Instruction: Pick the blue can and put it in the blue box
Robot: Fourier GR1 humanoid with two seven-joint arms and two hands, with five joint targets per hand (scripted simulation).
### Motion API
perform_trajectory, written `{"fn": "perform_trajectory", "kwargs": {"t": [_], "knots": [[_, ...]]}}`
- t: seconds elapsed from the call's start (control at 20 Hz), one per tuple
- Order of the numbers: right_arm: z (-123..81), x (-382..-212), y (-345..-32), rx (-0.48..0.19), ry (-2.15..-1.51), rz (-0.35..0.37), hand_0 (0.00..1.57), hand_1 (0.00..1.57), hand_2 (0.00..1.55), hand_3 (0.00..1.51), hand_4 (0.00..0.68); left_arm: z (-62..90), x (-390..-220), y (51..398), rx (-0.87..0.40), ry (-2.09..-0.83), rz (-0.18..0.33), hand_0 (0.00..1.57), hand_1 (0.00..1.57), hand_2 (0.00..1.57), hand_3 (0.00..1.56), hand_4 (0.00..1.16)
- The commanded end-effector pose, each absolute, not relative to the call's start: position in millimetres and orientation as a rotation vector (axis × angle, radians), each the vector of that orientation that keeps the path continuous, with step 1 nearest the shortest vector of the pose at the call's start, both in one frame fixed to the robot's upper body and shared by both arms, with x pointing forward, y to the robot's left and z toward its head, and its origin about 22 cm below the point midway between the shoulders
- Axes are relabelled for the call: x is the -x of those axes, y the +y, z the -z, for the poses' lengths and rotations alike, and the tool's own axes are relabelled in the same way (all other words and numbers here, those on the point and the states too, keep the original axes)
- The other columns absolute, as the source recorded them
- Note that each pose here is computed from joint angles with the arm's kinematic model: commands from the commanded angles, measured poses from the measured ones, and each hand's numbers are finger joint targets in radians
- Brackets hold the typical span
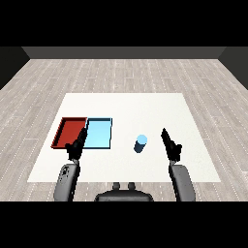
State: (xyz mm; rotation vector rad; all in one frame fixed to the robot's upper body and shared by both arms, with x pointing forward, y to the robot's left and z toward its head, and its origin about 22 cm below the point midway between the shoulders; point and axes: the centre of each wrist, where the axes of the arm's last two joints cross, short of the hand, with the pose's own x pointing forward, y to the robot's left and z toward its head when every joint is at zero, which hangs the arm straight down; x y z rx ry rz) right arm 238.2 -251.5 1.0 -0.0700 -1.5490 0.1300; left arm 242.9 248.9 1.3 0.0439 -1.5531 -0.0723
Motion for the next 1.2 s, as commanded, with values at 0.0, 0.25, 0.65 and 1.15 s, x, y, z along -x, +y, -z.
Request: {"fn": "perform_trajectory", "kwargs": {"t": [0.0,0.25,0.65,1.15], "knots": [[-2.5,-238.4,-254.5,0.076,-1.556,-0.124,0.00,0.00,0.00,0.00,0.000,-0.3,-243.1,248.4,-0.058,-1.549,0.110,0.00,0.00,0.00,0.00,0.00],[-8.6,-247.8,-261.9,0.095,-1.588,-0.103,0.00,0.00,0.00,0.00,0.000,1.0,-233.5,251.4,-0.065,-1.545,0.111,0.00,0.00,0.00,0.00,0.00],[-12.9,-225.8,-278.7,-0.192,-1.904,-0.014,0.00,0.00,0.00,0.00,0.000,-11.5,-233.5,244.9,0.116,-2.009,-0.062,0.00,0.00,0.00,0.00,0.00],[-6.7,-236.5,-265.2,-0.181,-1.863,-0.008,0.00,0.00,0.00,0.00,0.000,8.7,-235.9,250.9,0.123,-2.006,-0.076,0.00,0.00,0.00,0.00,0.00]]}}
